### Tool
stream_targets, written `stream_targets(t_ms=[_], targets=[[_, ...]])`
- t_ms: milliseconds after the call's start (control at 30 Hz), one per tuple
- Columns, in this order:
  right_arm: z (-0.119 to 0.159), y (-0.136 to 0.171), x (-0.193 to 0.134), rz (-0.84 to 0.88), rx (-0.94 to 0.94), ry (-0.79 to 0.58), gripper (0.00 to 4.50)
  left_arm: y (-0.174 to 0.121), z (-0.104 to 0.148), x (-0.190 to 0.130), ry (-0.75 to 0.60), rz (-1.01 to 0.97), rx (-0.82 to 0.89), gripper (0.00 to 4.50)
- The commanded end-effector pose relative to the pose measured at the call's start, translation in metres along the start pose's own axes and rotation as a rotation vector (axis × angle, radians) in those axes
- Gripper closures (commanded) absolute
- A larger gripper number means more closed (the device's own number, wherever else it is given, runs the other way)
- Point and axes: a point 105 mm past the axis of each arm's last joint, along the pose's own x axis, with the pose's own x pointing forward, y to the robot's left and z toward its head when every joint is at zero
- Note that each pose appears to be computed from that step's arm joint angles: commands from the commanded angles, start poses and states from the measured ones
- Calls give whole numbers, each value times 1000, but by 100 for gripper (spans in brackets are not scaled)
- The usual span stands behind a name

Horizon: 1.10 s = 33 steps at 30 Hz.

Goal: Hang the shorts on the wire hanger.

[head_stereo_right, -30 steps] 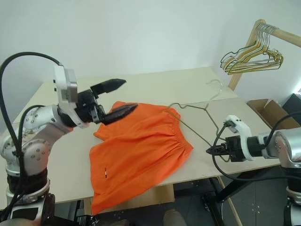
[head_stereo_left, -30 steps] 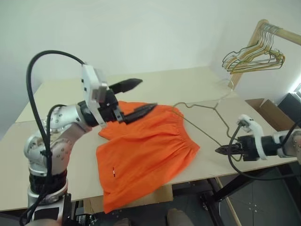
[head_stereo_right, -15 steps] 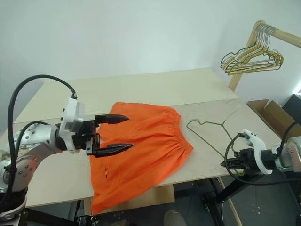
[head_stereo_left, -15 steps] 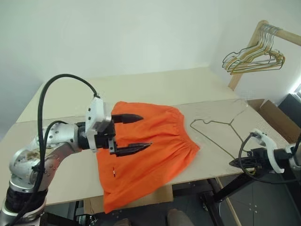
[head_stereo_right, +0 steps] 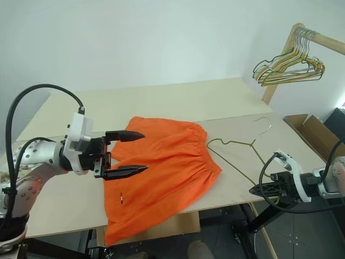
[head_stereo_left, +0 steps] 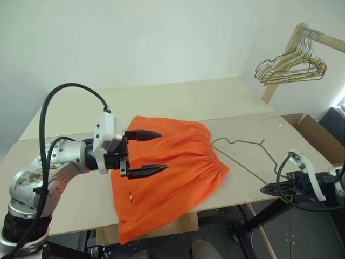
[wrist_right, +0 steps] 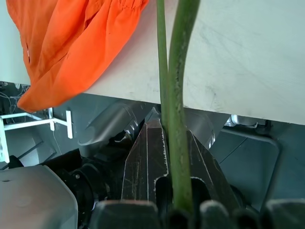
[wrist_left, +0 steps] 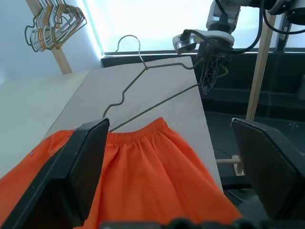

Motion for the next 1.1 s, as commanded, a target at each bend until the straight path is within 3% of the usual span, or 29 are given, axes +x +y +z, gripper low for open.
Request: stream_targets(t_ms=[33,600,800,967,1100], targets=[[2,14,-3,44,-54,37,450,-2,8,-2,-8,-1,44,6],[4,-1,18,59,9,52,450,-3,4,-6,13,26,41,6],[3,15,19,214,-42,69,450,-5,2,-7,27,14,40,6],[36,3,30,159,22,-46,450,-2,3,-10,42,17,49,6],[23,6,47,183,14,48,450,-1,5,-10,45,18,54,6]])
